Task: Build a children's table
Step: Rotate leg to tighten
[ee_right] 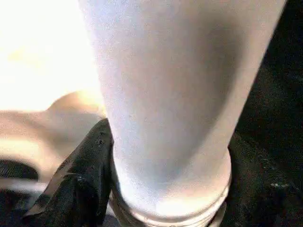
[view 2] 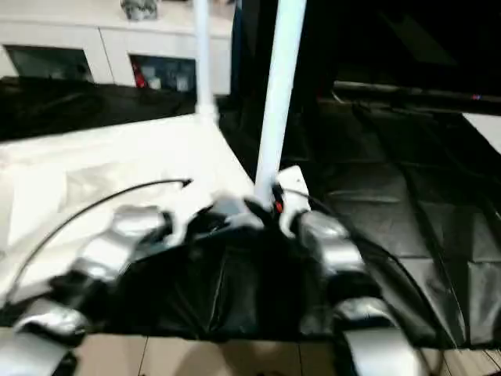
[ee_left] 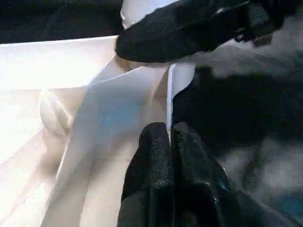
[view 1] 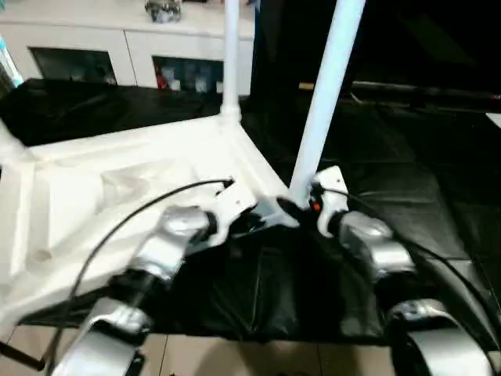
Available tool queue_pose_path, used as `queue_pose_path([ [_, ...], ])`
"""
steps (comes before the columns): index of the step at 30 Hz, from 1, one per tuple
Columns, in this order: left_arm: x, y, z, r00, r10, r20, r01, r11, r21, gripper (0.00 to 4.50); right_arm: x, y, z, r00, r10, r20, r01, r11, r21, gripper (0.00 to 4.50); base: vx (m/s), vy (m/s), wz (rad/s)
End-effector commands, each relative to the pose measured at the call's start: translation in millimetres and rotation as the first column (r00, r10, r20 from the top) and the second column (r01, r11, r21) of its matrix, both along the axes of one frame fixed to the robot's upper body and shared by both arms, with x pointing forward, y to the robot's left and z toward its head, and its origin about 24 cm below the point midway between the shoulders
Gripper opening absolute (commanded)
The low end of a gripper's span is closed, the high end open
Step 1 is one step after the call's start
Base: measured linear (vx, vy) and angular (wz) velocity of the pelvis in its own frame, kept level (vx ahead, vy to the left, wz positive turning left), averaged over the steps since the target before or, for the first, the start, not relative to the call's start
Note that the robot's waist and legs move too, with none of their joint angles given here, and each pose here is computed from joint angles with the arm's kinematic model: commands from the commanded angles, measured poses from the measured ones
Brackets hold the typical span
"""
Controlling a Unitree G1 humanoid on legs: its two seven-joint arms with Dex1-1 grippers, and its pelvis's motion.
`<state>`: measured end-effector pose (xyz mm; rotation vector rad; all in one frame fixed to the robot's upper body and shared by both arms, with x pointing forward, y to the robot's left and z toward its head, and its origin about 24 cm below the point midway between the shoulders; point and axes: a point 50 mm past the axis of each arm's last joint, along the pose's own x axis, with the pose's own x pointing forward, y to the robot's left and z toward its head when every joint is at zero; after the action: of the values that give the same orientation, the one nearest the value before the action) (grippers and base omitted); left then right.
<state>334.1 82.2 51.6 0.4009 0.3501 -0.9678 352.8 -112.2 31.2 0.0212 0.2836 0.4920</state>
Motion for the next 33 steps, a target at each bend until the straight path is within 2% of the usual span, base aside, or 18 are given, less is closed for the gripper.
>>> queue_pose_path([
  [1,4.1,-27.0,21.3,0.995,-0.032,0.097,0.039,0.996,-0.077,0.00,-7.7,33.8,-5.4,0.993,0.121,0.005,-0.121,0.992,-0.019,2.74,0.000,0.000,0.00],
  [2,3.7,-27.2,21.0,0.995,-0.037,0.096,0.045,0.996,-0.076,0.00,-7.6,34.8,-4.0,0.991,0.133,0.018,-0.133,0.991,-0.023,3.09,0.000,0.000,0.00],
  [3,3.0,-26.2,20.8,0.994,-0.048,0.096,0.055,0.996,-0.073,0.00,-7.4,34.4,-2.0,0.988,0.149,0.030,-0.149,0.989,-0.010,3.09,0.000,0.000,0.00],
  [4,2.5,-24.8,20.6,0.994,-0.056,0.097,0.062,0.996,-0.067,0.00,-7.4,33.5,-0.7,0.986,0.162,0.033,-0.162,0.987,0.012,3.44,0.000,0.000,0.00],
  [7,1.6,-19.3,20.3,0.992,-0.081,0.101,0.086,0.995,-0.055,0.00,-6.4,26.1,1.3,0.982,0.186,0.045,-0.186,0.982,0.009,3.46,0.000,0.000,0.00],
  [9,-1.1,-13.3,21.7,0.986,-0.126,0.108,0.132,0.990,-0.050,0.00,-4.1,12.1,4.4,0.976,0.203,0.079,-0.200,0.979,-0.043,3.84,0.000,0.000,0.00],
  [11,-2.7,-11.3,21.7,0.983,-0.147,0.106,0.152,0.987,-0.047,0.00,-4.1,7.3,4.6,0.972,0.221,0.077,-0.218,0.975,-0.047,3.93,0.000,0.000,0.00],
  [16,-10.3,-1.5,21.0,0.966,-0.241,0.091,0.245,0.969,-0.034,0.00,-8.0,-13.3,8.0,0.934,0.352,0.063,-0.349,0.935,-0.063,3.93,0.000,0.000,0.00],
  [22,-16.6,6.5,20.1,0.952,-0.300,0.064,0.303,0.952,-0.038,0.00,-14.9,-25.8,9.1,0.884,0.466,0.032,-0.464,0.884,-0.058,3.93,0.000,0.000,0.00],
  [23,-19.0,10.6,19.7,0.945,-0.322,0.054,0.324,0.945,-0.033,0.00,-18.7,-30.1,9.4,0.856,0.517,0.018,-0.515,0.856,-0.052,3.93,0.000,0.000,0.00],
  [24,-19.9,12.1,19.5,0.943,-0.330,0.051,0.331,0.943,-0.031,0.00,-20.1,-31.6,9.4,0.845,0.535,0.013,-0.533,0.844,-0.049,3.65,0.000,0.000,0.00],
  [28,-24.1,20.3,18.9,0.930,-0.367,0.026,0.367,0.930,-0.024,0.00,-25.8,-36.9,10.1,0.796,0.606,-0.012,-0.605,0.795,-0.043,3.53,0.000,0.000,0.00],
  [29,-26.4,23.6,19.0,0.922,-0.386,0.011,0.387,0.922,-0.024,0.00,-28.4,-38.5,9.8,0.771,0.636,-0.026,-0.636,0.770,-0.041,3.34,0.000,0.000,0.00],
  [31,-27.6,25.0,19.0,0.918,-0.396,0.003,0.396,0.918,-0.024,0.00,-30.0,-39.0,9.6,0.758,0.652,-0.033,-0.653,0.757,-0.043,3.13,0.000,0.000,0.00],
  [33,-29.4,27.0,18.7,0.913,-0.409,-0.008,0.408,0.913,-0.021,0.00,-31.9,-39.4,9.4,0.742,0.669,-0.039,-0.670,0.741,-0.042,3.13,0.000,0.000,0.00],
])
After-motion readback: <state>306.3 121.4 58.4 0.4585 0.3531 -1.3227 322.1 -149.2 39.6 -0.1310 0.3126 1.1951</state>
